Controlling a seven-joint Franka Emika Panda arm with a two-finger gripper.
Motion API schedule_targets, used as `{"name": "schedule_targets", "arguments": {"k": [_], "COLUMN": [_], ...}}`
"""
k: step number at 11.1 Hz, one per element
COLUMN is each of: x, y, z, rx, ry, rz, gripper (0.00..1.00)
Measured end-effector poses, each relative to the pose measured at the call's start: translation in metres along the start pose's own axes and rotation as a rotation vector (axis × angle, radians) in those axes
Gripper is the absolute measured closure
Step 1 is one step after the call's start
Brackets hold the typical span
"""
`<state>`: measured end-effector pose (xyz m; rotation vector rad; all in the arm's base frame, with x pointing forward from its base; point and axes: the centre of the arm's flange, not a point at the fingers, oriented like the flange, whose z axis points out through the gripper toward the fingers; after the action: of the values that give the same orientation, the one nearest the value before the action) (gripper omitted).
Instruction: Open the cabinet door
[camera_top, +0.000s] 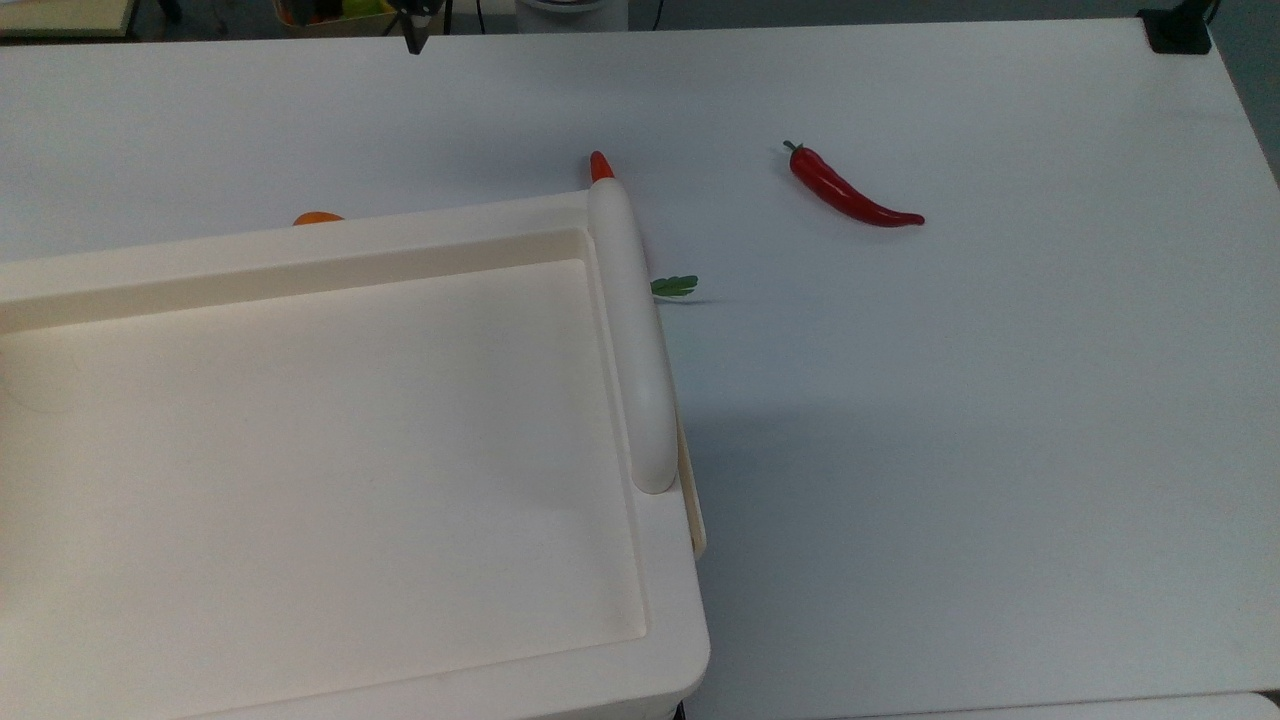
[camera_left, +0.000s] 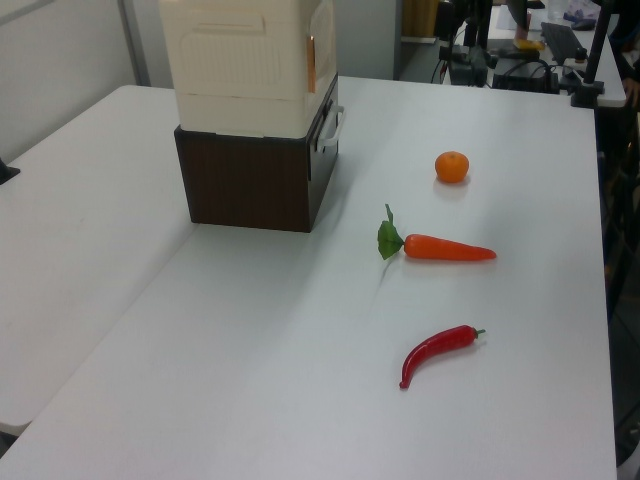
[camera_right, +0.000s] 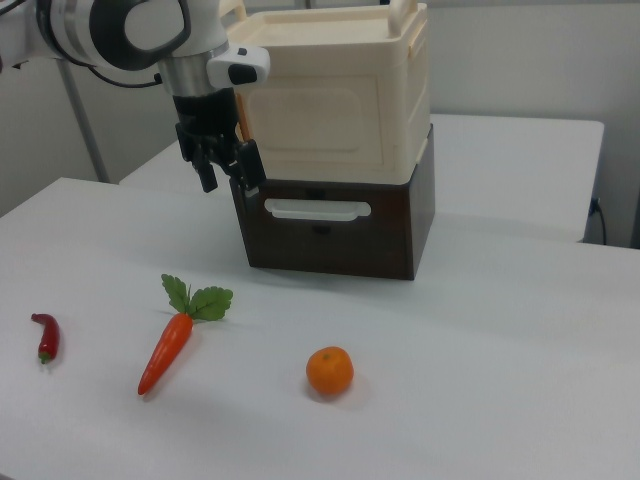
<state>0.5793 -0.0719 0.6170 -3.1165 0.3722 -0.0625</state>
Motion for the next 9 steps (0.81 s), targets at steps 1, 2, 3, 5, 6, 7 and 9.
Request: {"name": "schedule_targets", "arguments": {"k": [1,2,3,5,6,7,9], "x": [0.0000,0.0000,0.0000,0.0001,0.0002,0.0003,0.0009], "y": [0.0000,0.0001,0.0002,0.0008,0.0010,0.0024,0.0069], "z": [-0.0001,-0.0001,-0.0001,-0.0006,-0.0008,-0.0010,-0.0024], "rx": [0.000,0.000,0.000,0.000,0.000,0.000,0.000], "ry": [0.000,0.000,0.000,0.001,0.002,0.002,0.005], "rz": [0.000,0.000,0.000,0.001,0.002,0.004,0.012], "gripper": [0.00,0.00,0.00,0.00,0.00,0.00,0.00]}}
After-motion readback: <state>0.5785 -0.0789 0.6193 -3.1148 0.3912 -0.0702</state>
